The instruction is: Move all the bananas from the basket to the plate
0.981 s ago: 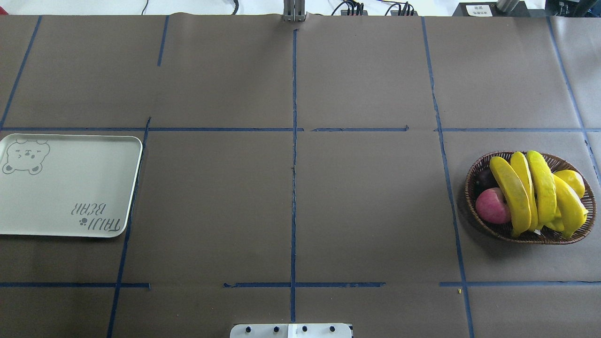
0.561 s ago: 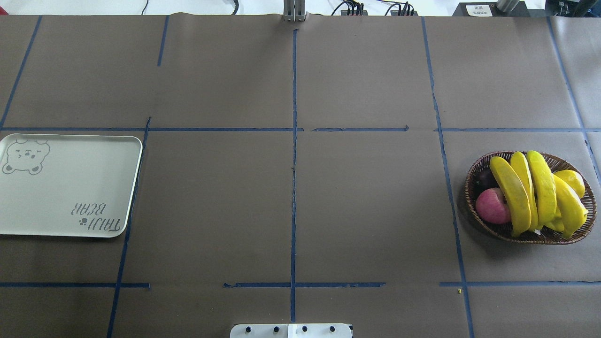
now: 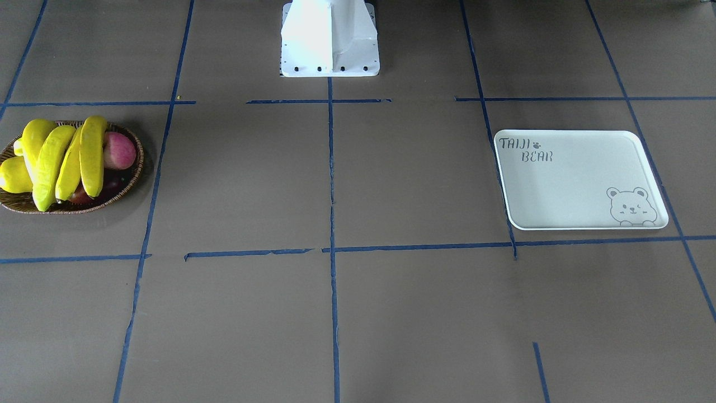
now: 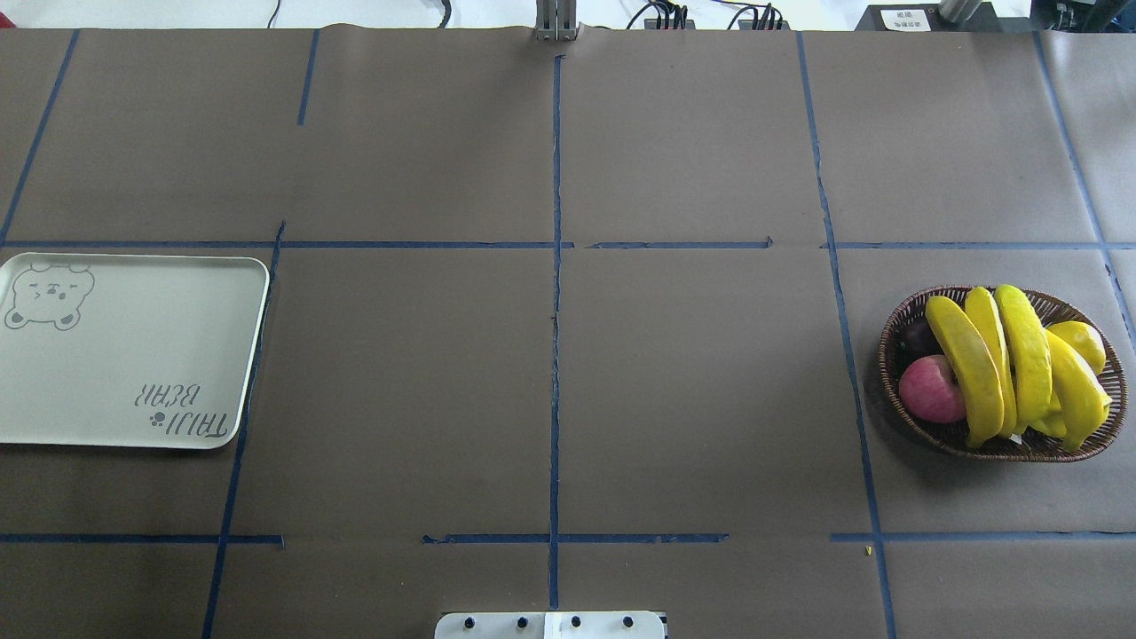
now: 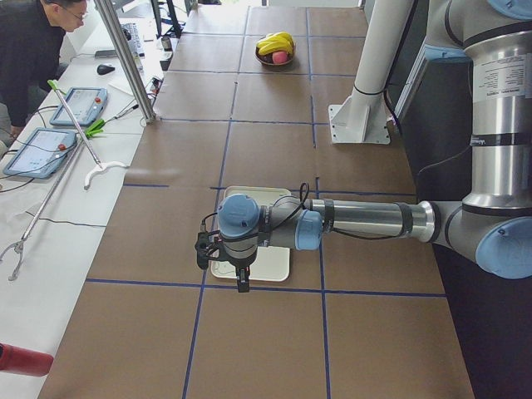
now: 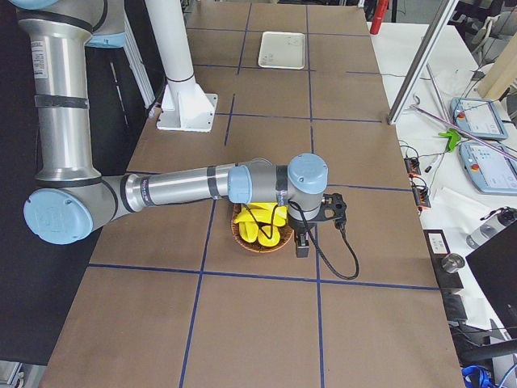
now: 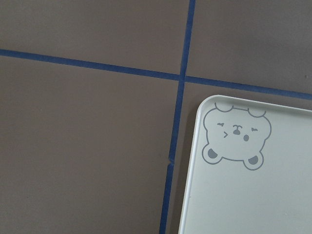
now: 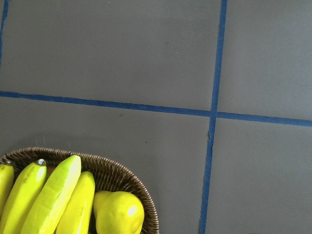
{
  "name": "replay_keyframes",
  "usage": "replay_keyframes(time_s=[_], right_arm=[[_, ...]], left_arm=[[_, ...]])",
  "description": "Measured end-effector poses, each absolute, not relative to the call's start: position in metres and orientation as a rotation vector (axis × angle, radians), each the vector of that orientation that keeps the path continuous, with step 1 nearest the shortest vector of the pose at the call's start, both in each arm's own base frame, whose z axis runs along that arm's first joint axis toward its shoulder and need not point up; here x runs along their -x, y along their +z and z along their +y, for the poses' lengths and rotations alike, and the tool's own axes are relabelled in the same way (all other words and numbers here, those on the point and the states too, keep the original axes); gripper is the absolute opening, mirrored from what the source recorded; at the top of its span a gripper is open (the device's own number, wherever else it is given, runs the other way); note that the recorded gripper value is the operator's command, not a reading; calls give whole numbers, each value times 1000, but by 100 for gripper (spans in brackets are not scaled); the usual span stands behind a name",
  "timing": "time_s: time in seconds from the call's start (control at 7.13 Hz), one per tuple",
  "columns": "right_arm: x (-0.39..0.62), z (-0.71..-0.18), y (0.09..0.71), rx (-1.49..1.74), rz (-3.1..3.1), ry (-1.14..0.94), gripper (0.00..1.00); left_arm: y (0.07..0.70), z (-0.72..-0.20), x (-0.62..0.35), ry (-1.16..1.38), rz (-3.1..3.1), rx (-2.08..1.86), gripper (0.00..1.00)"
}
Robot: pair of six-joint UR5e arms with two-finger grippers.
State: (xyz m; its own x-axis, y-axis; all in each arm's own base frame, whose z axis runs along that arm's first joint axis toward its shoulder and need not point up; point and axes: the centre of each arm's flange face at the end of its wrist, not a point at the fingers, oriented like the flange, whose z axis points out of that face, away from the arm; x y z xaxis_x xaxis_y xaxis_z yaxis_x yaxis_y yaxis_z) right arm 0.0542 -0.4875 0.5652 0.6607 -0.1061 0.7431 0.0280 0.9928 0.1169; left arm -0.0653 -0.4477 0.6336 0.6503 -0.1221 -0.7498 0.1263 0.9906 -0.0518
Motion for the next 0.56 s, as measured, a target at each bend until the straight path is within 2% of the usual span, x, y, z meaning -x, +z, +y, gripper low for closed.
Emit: replay_keyframes(time_s=[0.28, 0.56], right_arm=[[-40, -489, 549, -99, -859, -82, 100], [1, -485, 502, -82, -870, -38, 100]], left_arm=[[633, -448, 65, -139, 851, -8, 100], [634, -448, 65, -140, 850, -7, 100]])
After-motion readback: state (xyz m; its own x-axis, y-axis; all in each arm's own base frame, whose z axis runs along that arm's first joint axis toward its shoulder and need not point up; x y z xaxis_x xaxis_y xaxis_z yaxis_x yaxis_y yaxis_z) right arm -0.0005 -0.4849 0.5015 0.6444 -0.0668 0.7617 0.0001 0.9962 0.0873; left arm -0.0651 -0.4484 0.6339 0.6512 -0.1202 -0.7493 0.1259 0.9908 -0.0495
